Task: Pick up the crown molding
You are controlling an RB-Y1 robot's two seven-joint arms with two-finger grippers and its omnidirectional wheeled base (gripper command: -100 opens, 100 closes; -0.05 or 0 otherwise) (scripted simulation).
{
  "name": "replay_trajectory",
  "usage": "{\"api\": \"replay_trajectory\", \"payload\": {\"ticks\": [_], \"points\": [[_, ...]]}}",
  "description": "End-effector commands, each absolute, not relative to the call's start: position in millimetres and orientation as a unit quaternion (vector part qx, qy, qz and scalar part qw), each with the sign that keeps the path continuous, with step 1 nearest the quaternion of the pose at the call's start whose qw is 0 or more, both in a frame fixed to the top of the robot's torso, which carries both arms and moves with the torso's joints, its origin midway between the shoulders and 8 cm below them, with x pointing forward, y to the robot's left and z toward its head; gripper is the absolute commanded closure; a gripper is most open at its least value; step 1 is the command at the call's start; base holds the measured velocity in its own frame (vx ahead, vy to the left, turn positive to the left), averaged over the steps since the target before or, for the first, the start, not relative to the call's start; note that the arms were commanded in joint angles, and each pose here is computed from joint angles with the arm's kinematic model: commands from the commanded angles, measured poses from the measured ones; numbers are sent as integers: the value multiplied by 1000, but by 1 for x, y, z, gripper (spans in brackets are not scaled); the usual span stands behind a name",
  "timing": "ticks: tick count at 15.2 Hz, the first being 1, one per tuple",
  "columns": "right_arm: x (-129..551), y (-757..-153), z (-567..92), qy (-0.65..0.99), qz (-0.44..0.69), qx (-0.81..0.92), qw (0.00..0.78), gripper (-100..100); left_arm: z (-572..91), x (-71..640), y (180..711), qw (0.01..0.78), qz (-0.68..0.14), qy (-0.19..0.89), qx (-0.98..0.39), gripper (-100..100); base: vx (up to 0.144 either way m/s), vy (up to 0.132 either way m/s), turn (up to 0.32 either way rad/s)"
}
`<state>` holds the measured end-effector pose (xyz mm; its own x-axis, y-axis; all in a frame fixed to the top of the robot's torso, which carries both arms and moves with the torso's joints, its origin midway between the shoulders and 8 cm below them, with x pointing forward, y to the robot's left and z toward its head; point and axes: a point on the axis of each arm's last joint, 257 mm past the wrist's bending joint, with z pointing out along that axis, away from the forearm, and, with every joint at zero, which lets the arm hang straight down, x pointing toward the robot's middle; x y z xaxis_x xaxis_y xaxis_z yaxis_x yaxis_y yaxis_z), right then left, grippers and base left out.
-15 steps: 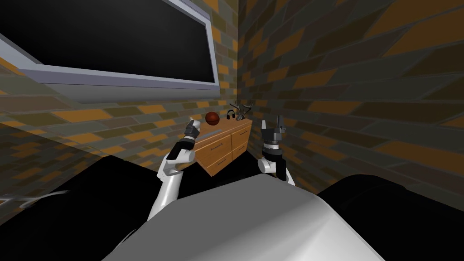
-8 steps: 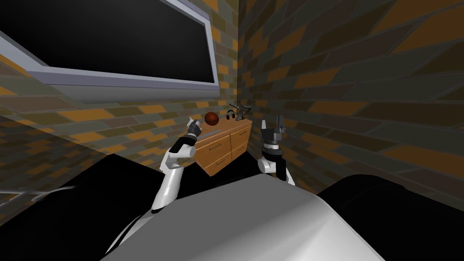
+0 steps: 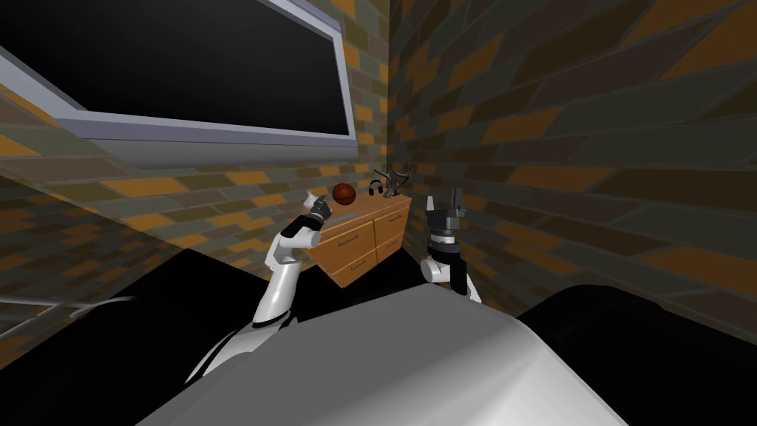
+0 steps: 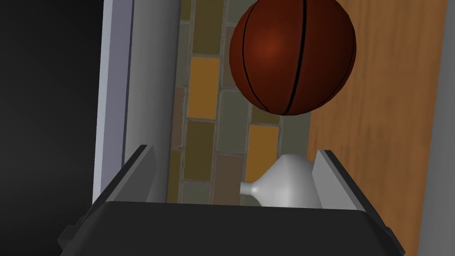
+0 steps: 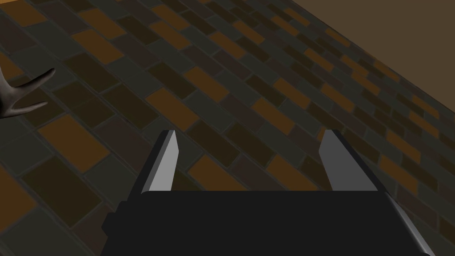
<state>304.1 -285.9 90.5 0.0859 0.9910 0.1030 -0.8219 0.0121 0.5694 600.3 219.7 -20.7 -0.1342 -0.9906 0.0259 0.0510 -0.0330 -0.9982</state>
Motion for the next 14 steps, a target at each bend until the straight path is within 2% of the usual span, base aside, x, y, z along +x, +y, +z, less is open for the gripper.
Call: {"api": "replay_trajectory", "payload": {"ticks": [1,14], "points": [[304,-286,90,166,655,254,692,0,-26,612,218,454,-545,522,-474,-100,29,-60,52],[304,-286,90,166,655,254,692,0,-60,637,213,384,-480,573,-542,-100,25,-59,38]]}}
